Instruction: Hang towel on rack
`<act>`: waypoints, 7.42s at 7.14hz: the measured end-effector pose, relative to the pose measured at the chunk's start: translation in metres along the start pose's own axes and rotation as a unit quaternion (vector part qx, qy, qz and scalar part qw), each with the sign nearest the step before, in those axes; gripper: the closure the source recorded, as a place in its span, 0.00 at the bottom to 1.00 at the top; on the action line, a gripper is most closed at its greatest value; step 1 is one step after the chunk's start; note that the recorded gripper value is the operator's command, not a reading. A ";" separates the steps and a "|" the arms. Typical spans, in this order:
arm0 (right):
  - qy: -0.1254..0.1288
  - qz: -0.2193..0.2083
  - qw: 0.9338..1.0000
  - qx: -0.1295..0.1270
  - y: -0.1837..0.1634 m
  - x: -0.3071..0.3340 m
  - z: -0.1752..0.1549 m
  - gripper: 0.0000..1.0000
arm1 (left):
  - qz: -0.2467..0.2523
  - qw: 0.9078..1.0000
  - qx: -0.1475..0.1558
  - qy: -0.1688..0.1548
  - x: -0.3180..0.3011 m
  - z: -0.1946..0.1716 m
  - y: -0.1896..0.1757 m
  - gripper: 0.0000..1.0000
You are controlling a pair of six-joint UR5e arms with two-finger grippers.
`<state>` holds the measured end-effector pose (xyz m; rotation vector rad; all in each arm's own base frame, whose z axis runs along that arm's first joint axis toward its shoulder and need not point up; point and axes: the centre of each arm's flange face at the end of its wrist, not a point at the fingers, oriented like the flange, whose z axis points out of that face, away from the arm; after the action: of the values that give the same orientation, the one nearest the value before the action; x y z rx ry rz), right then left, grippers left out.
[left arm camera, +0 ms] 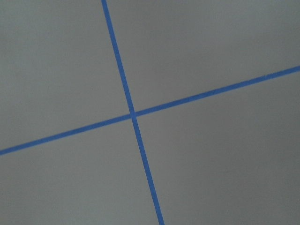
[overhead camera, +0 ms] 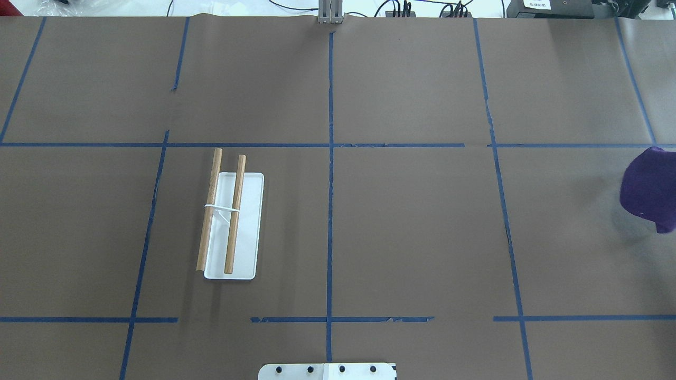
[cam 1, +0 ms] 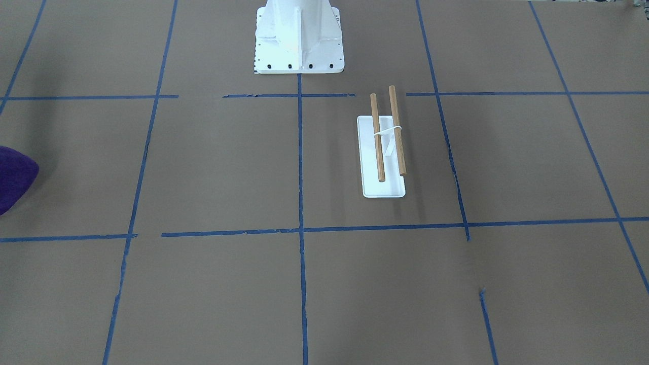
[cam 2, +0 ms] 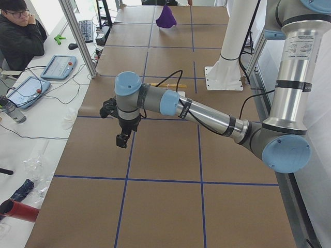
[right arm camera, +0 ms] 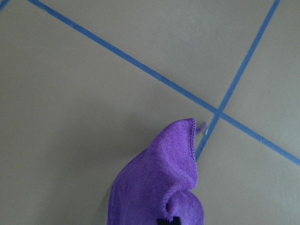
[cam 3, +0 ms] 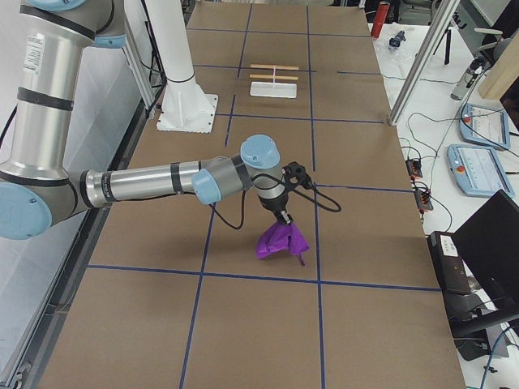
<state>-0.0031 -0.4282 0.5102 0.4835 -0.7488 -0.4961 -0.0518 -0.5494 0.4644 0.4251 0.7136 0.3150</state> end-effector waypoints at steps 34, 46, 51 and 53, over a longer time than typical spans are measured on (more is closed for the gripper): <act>-0.073 0.054 0.994 -0.058 -0.273 -0.377 0.063 0.00 | -0.517 0.809 -0.106 0.258 0.519 0.088 -0.129 1.00; 0.028 -0.078 0.975 -0.205 -0.129 -0.011 0.079 0.00 | -0.429 0.887 -0.067 0.160 0.372 0.151 -0.031 0.00; -0.007 0.047 0.979 -0.198 -0.074 0.077 0.063 0.00 | -0.273 0.952 -0.037 0.131 0.316 0.157 -0.010 0.00; -0.021 0.134 0.972 -0.194 -0.016 0.131 0.054 0.00 | -0.145 0.986 -0.022 0.074 0.229 0.144 0.004 0.00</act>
<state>0.0357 -0.5291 0.6022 0.0047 -0.7233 -0.3872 0.2106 -0.4884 0.4358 0.2519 0.9008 0.0879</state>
